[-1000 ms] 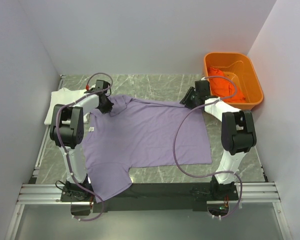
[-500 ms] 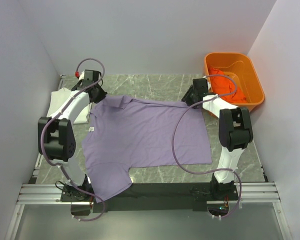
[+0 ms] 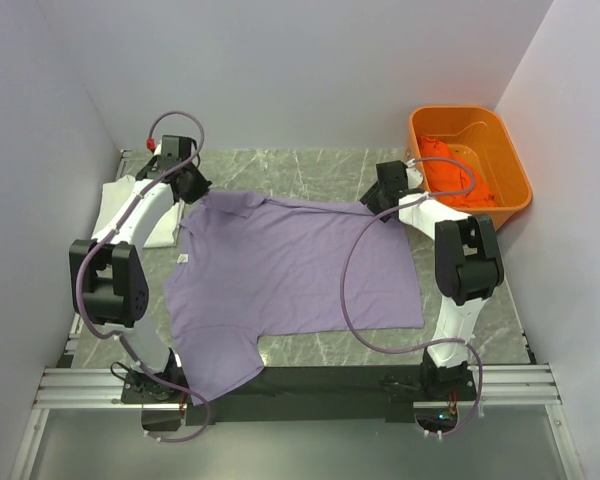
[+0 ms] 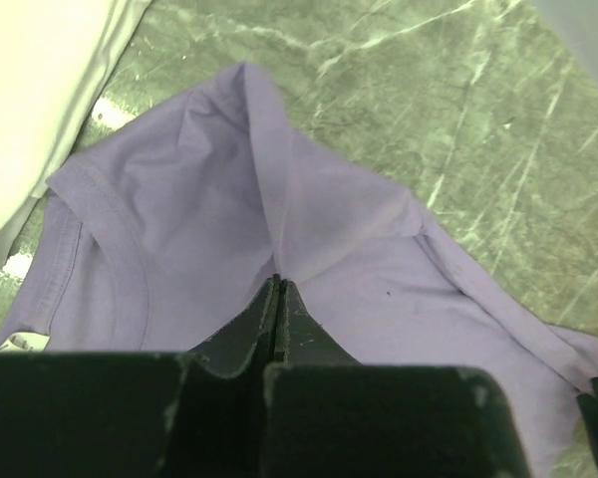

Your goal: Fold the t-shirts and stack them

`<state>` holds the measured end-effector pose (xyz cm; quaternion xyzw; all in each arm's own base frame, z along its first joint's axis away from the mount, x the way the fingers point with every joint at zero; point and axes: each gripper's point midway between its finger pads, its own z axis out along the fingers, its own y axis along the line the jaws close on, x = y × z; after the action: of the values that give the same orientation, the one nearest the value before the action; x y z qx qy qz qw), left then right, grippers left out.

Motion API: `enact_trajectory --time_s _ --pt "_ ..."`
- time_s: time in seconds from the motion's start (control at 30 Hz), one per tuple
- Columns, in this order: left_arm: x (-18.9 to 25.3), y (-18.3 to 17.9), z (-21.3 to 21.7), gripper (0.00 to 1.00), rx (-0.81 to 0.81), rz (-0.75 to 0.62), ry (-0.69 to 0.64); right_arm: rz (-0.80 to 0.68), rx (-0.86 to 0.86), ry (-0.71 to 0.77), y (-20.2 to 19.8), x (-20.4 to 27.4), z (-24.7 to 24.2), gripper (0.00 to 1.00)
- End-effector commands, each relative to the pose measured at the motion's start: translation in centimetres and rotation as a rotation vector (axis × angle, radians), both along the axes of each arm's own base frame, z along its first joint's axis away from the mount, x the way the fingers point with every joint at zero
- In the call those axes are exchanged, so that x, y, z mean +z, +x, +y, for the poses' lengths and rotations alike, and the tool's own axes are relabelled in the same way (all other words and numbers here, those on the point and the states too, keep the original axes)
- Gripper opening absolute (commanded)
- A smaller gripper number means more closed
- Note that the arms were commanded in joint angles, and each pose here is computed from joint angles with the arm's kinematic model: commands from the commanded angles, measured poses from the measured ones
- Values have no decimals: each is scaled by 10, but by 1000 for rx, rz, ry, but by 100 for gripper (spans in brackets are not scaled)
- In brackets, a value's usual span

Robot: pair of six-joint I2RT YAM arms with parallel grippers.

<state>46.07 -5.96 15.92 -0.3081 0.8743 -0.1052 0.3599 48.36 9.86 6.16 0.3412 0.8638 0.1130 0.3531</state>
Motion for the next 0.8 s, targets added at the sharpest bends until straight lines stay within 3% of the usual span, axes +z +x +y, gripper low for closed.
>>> enact_trajectory --time_s 0.0,0.17,0.77 --pt "46 4 2 1 -22 -108 -3 -75 -108 -26 3 27 -10 55" --pt "43 4 -1 1 -34 -110 -24 -94 -129 -38 4 35 3 55" --pt "66 9 -1 1 -45 -166 -61 -27 -171 16 19 -6 29 51"
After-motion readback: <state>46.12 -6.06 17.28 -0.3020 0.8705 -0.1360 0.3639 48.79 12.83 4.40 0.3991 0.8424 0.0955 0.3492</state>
